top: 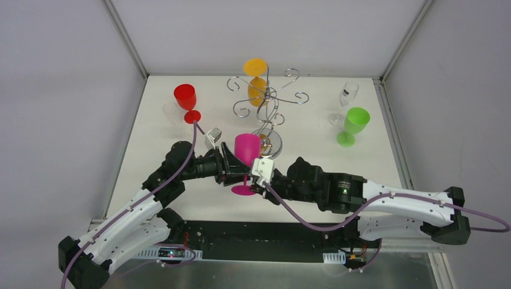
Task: Take the wine glass off the wine glass rack
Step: Place the wine glass at the center of the board.
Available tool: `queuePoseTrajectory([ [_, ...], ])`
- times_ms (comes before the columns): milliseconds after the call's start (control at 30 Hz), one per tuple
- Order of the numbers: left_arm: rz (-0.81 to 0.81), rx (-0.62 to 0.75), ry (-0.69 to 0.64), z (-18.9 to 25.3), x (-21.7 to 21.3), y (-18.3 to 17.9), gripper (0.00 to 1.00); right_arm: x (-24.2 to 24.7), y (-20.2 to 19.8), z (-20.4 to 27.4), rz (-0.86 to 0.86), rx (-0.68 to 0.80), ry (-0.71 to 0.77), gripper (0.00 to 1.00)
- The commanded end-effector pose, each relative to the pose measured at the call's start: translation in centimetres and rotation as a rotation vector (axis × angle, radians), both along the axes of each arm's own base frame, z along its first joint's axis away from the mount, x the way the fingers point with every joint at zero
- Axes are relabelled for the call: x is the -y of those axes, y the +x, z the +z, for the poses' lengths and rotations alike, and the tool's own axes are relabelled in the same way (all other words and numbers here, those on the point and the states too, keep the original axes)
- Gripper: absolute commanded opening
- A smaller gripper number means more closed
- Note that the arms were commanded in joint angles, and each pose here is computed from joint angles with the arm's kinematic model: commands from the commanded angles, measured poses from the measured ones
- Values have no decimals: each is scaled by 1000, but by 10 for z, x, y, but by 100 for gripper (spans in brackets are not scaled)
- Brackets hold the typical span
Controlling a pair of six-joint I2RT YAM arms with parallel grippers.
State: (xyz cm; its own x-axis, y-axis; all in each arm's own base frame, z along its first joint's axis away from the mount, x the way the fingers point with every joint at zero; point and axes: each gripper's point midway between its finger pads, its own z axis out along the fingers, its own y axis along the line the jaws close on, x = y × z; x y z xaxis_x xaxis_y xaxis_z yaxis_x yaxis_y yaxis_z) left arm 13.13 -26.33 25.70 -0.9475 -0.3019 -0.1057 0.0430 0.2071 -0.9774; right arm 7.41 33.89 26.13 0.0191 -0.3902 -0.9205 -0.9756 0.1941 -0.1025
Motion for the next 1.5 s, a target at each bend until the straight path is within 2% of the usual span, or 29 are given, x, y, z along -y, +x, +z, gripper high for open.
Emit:
queuePoseTrajectory([
  [0, -49, 48, -37, 13, 3, -9, 52, -9, 6, 35, -14, 77, 80, 0],
  [200, -55, 46, -32, 12, 2, -10, 43, -9, 7, 35, -22, 92, 73, 0],
  [433, -59, 49, -31, 12, 2, -11, 28, -6, 10, 36, -52, 92, 75, 0],
  [700, -74, 51, -27, 11, 3, -13, 0, -3, 9, 36, -70, 61, 86, 0],
  [800, -85, 53, -27, 10, 3, -15, 0, -2, 9, 35, -80, 43, 89, 0],
  [867, -94, 55, -25, 10, 2, -17, 0, -1, 9, 34, -91, 30, 94, 6],
  [1000, -113, 65, -14, 8, 0, -22, 0, 3, 7, 37, -113, -14, 116, 28],
  [1267, -180, 76, 19, -1, -5, -37, 0, 24, -3, 56, -129, -109, 188, 45],
  [1400, -245, 117, 15, 2, -6, -48, 0, 40, 5, 66, -227, -157, 212, 55],
  [1467, -292, 137, 14, 3, -7, -55, 0, 47, 11, 75, -280, -172, 244, 56],
])
